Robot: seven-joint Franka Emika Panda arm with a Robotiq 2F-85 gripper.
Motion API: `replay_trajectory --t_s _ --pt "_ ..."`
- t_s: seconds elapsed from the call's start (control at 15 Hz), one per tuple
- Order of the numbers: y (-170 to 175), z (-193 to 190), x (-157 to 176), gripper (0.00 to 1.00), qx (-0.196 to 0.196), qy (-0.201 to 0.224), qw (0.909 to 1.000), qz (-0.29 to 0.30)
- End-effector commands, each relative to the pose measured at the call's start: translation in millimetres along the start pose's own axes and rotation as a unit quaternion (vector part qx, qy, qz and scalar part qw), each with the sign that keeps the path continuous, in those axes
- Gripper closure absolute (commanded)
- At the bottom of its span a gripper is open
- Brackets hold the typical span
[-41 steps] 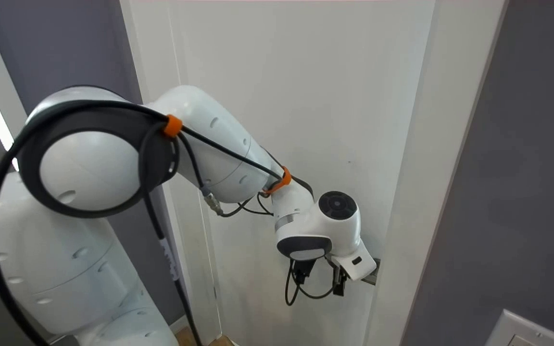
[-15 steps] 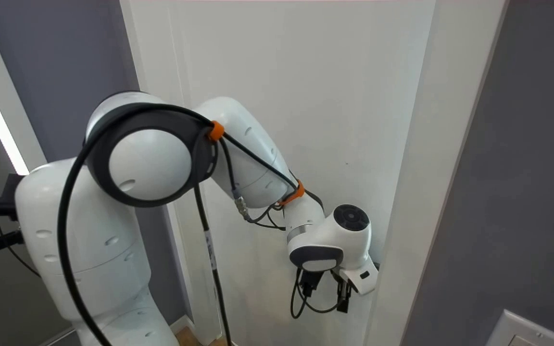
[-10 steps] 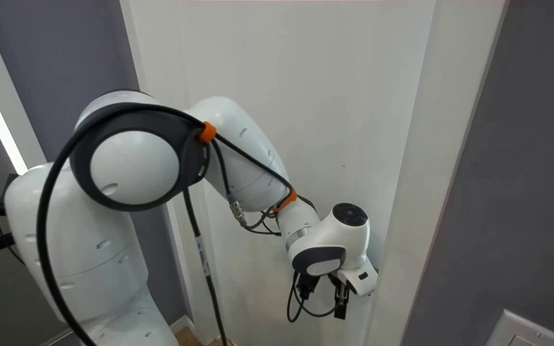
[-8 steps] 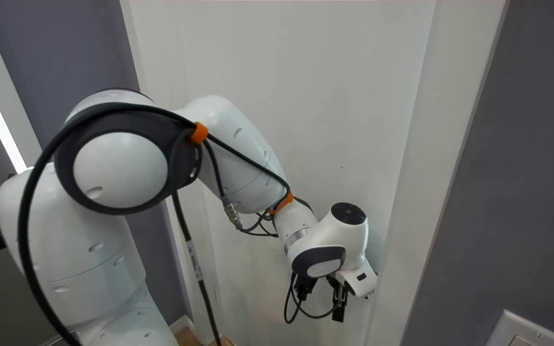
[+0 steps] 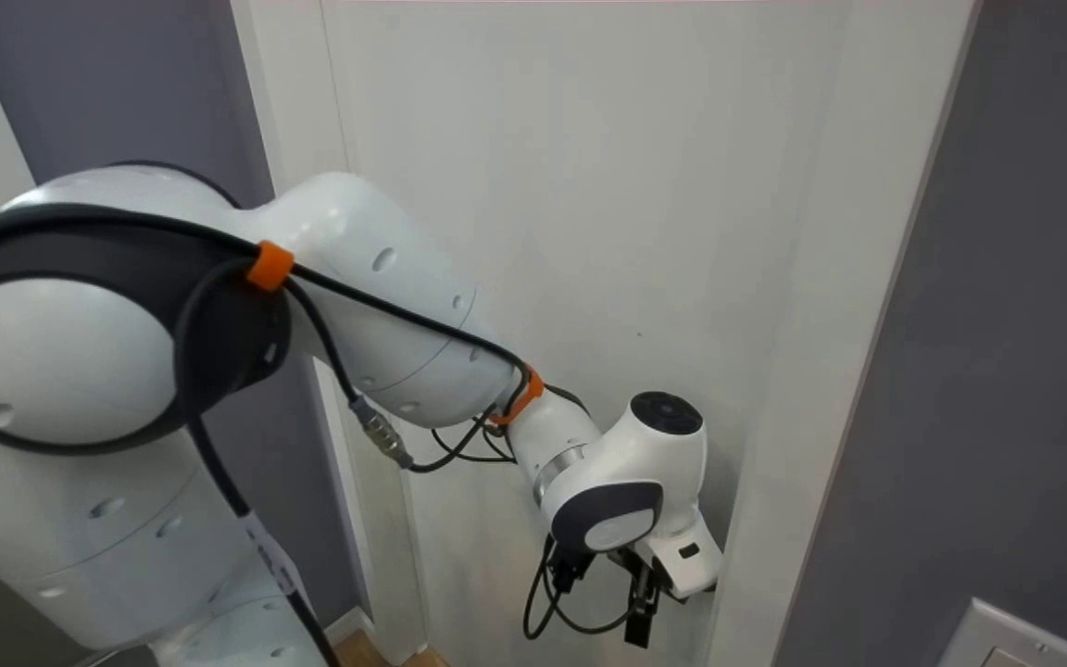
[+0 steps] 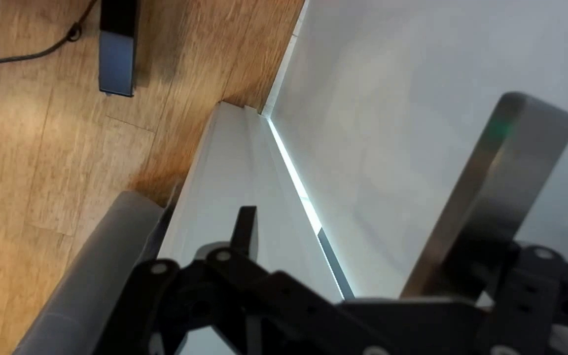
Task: Pull the door forward until it is completely closed
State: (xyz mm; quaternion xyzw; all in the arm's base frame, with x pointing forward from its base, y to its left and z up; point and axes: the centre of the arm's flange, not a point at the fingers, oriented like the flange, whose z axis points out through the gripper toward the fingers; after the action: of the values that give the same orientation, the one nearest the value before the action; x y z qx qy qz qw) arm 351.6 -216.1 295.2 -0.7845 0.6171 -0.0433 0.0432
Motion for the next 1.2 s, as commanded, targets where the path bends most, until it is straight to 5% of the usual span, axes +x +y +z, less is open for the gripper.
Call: replay_trajectory --t_s 0.0,0.4,1.13 --pt "27 -18 3 0.00 -0.011 0.001 0.9997 0.022" --pt "25 -27 -3 0.00 0.012 -0.006 0.9998 0.015" --pt "8 -41 -30 0.00 0.071 -0.034 0.9879 -0.134"
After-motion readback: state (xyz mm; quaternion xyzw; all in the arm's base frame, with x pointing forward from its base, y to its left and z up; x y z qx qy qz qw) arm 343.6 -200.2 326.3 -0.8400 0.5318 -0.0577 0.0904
